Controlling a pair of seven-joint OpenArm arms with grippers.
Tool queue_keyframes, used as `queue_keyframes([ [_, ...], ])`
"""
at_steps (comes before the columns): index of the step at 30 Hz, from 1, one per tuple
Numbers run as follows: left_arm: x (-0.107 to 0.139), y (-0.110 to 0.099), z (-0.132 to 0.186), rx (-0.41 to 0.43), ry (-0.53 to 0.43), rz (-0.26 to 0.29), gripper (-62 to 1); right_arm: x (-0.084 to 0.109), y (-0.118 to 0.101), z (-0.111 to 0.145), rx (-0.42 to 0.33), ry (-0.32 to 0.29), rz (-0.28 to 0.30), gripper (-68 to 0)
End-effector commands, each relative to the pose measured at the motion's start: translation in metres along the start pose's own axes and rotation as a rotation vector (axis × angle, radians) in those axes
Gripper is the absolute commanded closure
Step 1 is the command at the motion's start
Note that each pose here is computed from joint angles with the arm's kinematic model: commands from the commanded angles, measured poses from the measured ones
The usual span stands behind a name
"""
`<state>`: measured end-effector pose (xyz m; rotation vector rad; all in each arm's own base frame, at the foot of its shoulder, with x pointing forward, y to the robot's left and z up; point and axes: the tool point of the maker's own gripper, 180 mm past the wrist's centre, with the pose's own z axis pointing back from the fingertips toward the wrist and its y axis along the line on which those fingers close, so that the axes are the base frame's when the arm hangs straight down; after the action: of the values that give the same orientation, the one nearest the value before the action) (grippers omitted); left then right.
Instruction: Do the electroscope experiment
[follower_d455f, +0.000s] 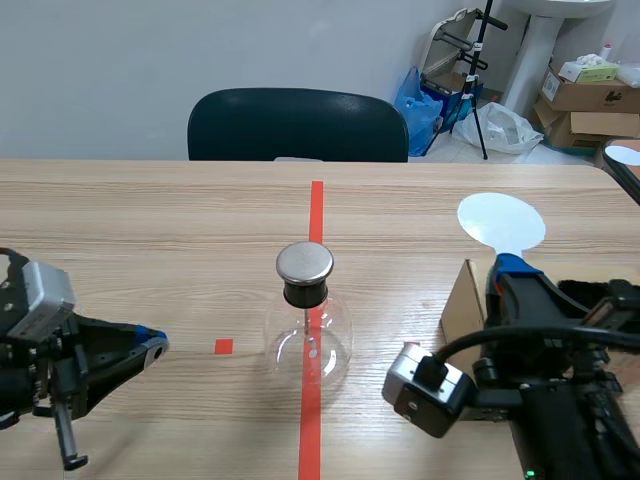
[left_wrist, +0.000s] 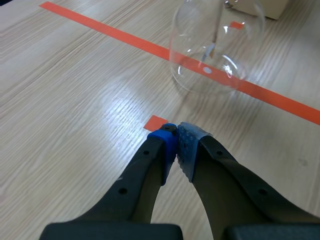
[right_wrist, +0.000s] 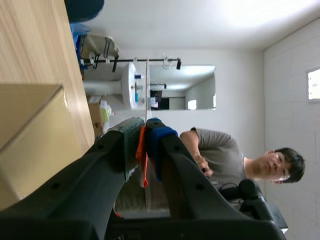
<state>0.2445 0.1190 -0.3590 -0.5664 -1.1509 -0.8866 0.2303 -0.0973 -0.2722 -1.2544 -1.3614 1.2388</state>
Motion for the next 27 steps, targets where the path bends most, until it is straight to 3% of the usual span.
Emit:
queue_keyframes([
  [1,0.014,0.0,-0.005,-0.012,-0.053,-0.014,-3.0,-0.004,-0.021,-0.006,-0.095,-0.002,0.006,-1.1],
  [10,0.016,-0.014,-0.025,-0.082,-0.101,-0.013,-3.0,0.002,-0.027,-0.017,-0.119,-0.03,0.008,-1.1],
  [17,0.021,-0.03,-0.043,-0.116,-0.13,0.01,-3.0,0.017,-0.034,-0.024,-0.148,-0.052,-0.03,-1.1],
  [27,0.017,-0.034,-0.056,-0.117,-0.094,0.011,-3.0,0.043,-0.023,-0.023,-0.086,-0.13,-0.039,-1.1],
])
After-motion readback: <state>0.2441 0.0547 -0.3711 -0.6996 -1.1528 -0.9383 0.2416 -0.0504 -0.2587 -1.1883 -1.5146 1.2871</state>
